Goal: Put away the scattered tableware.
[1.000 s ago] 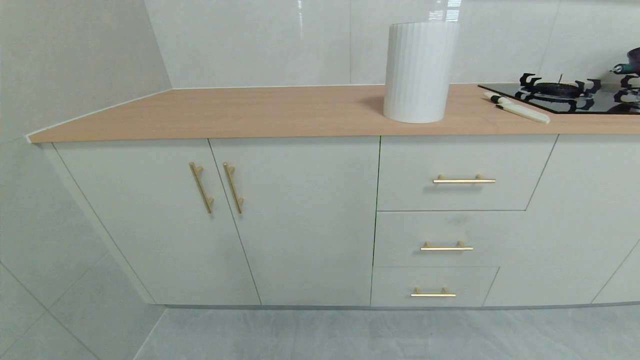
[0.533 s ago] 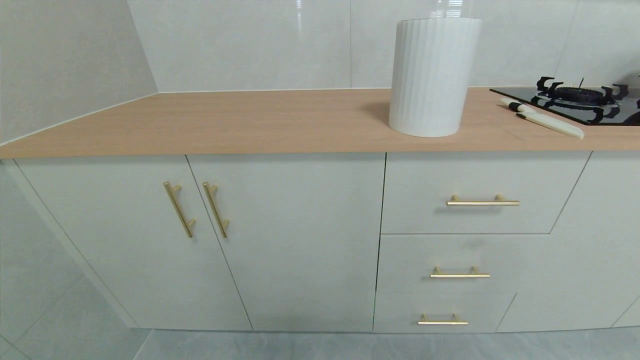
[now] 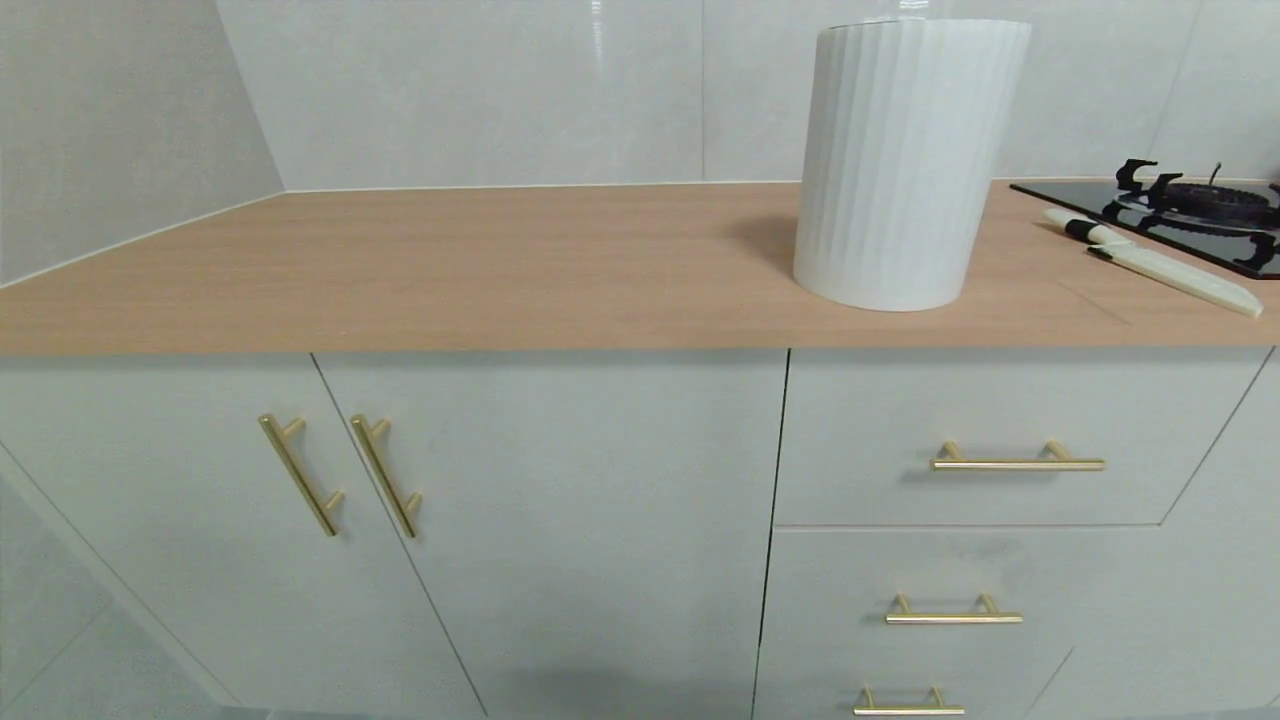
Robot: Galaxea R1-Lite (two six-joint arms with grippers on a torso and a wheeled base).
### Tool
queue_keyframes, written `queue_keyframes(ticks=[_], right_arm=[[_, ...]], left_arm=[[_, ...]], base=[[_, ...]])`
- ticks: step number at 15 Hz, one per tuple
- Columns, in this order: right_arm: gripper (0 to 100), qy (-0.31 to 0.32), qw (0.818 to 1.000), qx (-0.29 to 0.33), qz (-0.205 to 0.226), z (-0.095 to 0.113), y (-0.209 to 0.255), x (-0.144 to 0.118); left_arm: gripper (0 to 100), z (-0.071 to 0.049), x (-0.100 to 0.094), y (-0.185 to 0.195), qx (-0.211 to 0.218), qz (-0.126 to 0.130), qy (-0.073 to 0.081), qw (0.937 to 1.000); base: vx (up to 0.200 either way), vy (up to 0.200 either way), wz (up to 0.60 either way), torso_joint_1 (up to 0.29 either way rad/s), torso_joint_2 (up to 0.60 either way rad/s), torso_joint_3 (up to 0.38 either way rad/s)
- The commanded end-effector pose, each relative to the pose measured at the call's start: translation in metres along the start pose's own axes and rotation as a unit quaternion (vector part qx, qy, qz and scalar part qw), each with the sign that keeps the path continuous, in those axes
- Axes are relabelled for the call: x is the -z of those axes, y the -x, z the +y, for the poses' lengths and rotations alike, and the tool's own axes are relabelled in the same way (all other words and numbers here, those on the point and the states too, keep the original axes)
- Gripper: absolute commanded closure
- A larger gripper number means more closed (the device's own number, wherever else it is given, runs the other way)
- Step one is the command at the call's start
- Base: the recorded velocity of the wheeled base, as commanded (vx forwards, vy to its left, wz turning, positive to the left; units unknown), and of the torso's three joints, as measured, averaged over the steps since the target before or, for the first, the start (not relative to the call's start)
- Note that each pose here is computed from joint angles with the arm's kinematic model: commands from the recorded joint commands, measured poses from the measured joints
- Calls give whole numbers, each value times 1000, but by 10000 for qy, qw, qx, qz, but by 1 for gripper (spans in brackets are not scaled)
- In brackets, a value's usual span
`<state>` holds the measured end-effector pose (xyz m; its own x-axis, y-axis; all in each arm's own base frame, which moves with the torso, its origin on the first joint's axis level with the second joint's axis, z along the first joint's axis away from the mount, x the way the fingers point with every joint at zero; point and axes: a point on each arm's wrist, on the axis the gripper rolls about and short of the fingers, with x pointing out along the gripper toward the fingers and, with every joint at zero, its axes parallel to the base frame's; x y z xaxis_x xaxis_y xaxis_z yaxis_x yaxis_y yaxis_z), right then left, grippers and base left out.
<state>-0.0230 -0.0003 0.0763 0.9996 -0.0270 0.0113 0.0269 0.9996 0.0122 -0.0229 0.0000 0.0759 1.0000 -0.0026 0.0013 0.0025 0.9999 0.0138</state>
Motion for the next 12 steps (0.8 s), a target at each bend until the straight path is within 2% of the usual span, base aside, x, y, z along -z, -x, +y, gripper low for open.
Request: queue_keyframes(ticks=[1,12], right_arm=[[0,-2,10000,3,10,0,0,0],[0,-2,10000,3,10,0,0,0]], left_arm=[[0,0,0,0,3,14,0,10000],[0,0,0,0,3,14,0,10000]], base=[[0,0,-600,-2,2,2],[0,0,0,0,0,0]])
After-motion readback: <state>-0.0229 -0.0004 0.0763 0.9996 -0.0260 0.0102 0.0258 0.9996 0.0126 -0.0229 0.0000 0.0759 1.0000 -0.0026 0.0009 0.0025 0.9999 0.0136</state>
